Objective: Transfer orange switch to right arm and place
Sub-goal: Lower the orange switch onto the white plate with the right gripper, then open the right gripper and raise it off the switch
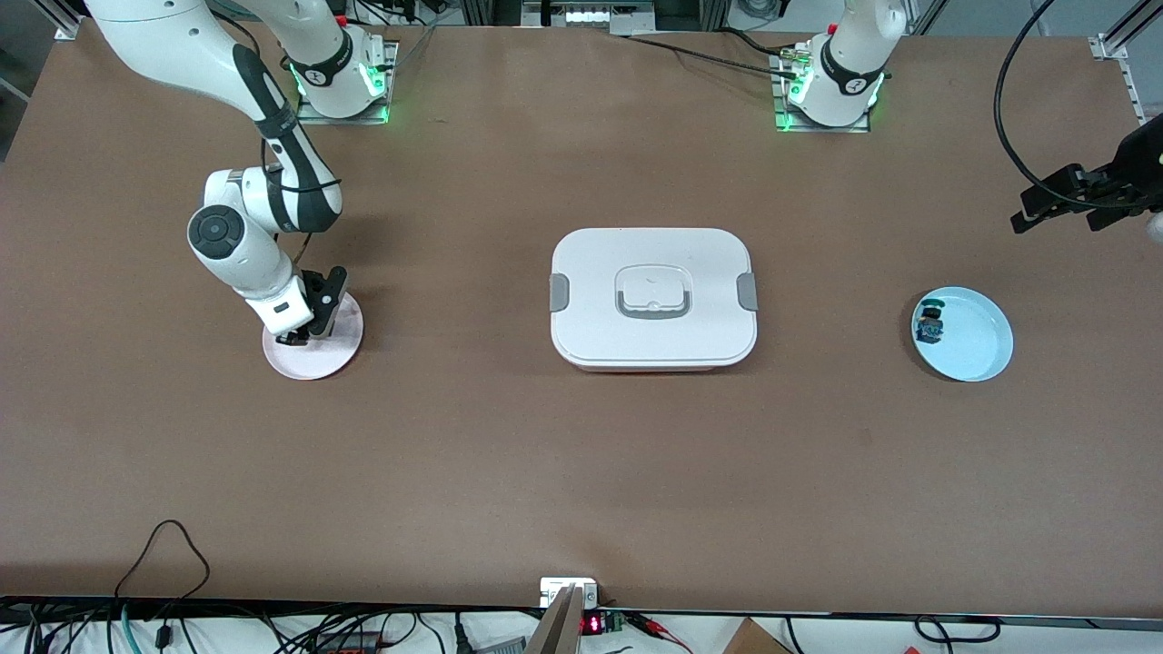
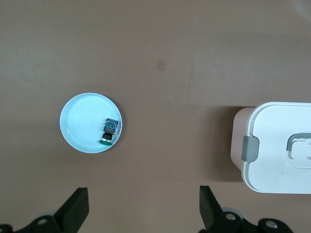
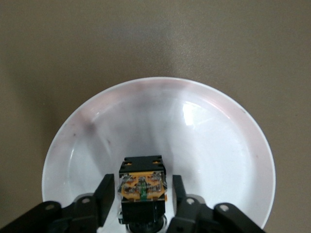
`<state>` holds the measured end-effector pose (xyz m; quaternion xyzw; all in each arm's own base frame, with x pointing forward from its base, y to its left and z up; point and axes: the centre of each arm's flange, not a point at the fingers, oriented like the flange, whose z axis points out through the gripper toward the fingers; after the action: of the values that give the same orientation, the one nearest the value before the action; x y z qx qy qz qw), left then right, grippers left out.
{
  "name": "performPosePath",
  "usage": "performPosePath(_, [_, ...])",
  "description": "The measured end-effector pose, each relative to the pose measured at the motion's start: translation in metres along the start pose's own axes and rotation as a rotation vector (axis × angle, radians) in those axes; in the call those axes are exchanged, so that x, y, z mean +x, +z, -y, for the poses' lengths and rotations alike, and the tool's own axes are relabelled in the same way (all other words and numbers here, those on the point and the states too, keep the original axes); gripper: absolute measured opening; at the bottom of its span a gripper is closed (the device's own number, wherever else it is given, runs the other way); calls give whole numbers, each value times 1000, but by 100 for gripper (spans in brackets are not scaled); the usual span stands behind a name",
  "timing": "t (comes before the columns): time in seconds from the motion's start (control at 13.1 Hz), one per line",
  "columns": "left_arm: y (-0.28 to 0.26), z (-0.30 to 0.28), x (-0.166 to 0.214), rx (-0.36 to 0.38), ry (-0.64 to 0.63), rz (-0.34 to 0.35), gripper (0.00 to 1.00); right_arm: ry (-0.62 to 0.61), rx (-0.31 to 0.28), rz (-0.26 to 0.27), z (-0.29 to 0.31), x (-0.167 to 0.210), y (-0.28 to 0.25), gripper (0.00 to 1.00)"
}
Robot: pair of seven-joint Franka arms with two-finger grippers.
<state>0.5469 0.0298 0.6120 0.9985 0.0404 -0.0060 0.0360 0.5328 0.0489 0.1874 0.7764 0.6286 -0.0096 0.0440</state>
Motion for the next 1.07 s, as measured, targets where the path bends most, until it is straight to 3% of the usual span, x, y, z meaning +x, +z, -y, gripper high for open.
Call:
performPosePath(0.3, [1, -11, 2, 1, 20, 2, 100, 10, -12, -6, -9, 0, -24, 100])
performPosePath(0.46, [-5, -14, 2, 1, 24, -9, 100, 16, -30, -15, -20, 1, -54, 100])
performPosePath(0.69, [-8, -13, 1, 1, 23, -1, 100, 38, -6, -13, -45, 4, -111, 100])
performPosePath(1.07, [-7, -13, 1, 1, 23, 4, 100, 154, 3, -63, -81, 8, -211, 100])
